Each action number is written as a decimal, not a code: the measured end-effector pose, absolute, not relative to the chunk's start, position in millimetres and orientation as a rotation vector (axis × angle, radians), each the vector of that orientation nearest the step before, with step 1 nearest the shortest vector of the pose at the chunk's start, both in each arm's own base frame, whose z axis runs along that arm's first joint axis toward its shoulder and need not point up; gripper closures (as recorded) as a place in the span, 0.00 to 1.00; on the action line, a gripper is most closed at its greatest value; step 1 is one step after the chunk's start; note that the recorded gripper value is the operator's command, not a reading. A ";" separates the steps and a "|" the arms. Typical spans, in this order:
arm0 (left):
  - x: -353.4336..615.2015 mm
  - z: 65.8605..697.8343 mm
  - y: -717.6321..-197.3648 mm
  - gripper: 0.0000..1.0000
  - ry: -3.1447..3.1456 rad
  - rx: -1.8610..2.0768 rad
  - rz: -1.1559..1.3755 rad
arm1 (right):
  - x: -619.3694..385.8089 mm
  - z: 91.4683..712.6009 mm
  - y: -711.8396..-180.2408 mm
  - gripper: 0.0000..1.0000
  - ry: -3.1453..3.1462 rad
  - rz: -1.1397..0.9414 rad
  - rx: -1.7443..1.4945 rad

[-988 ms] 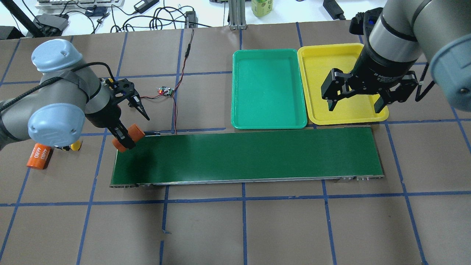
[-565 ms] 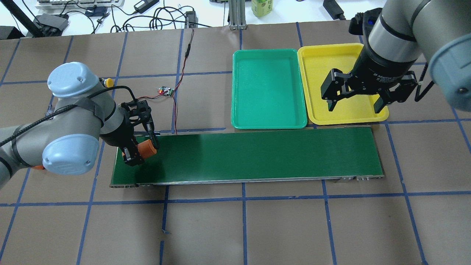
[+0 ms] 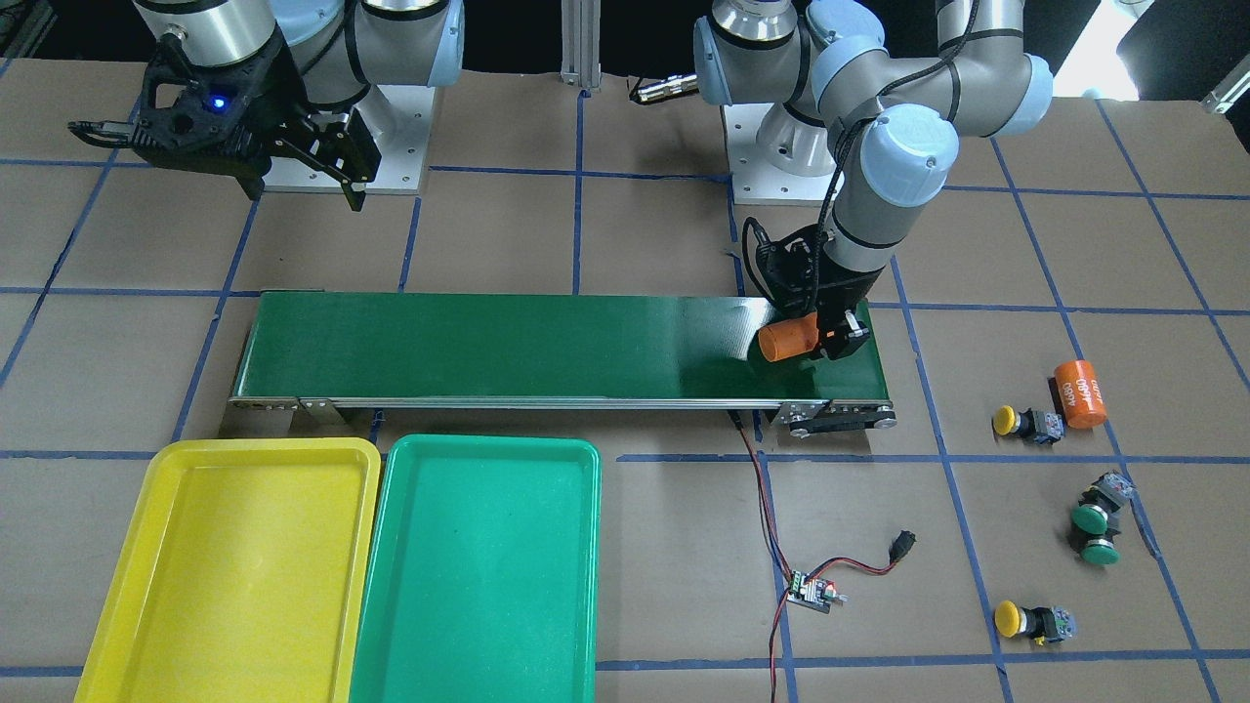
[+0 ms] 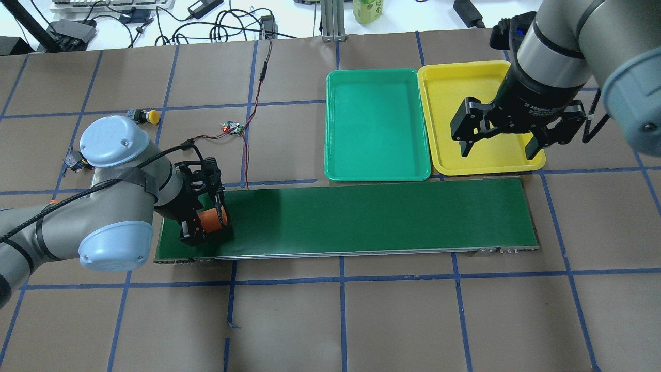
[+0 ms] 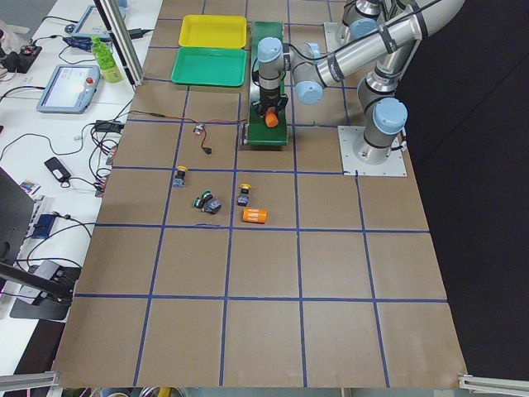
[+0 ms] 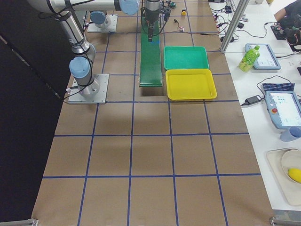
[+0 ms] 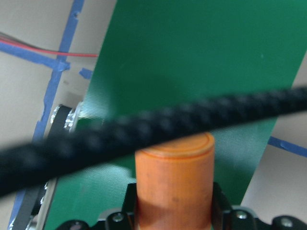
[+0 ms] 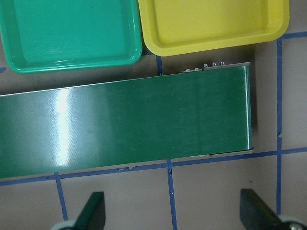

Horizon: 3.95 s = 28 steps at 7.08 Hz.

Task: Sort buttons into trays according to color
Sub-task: 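Open the left gripper to release the cylinder on the belt, then reach the left gripper to the yellow button and grasp it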

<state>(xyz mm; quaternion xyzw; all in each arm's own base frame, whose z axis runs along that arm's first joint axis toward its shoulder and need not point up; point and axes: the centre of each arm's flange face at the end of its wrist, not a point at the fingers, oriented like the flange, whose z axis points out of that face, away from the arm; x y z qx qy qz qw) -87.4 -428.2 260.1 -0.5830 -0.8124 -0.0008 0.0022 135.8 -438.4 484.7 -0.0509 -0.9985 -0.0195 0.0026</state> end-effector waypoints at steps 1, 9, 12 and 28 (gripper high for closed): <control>-87.1 271.7 -433.3 0.00 -2.565 -1.809 0.053 | 135.8 484.7 -438.4 0.00 -3.131 -0.062 -0.160; 112.5 287.1 -658.1 0.00 -2.374 -2.148 0.047 | 135.7 484.5 -438.1 0.00 -3.131 -0.065 -0.160; 152.8 236.2 -721.7 0.00 -2.318 -2.251 0.070 | 135.7 484.5 -438.2 0.00 -3.131 -0.064 -0.160; 77.4 265.9 -659.4 1.00 -2.344 -1.980 0.021 | 135.6 485.0 -438.8 0.00 -3.131 -0.056 -0.149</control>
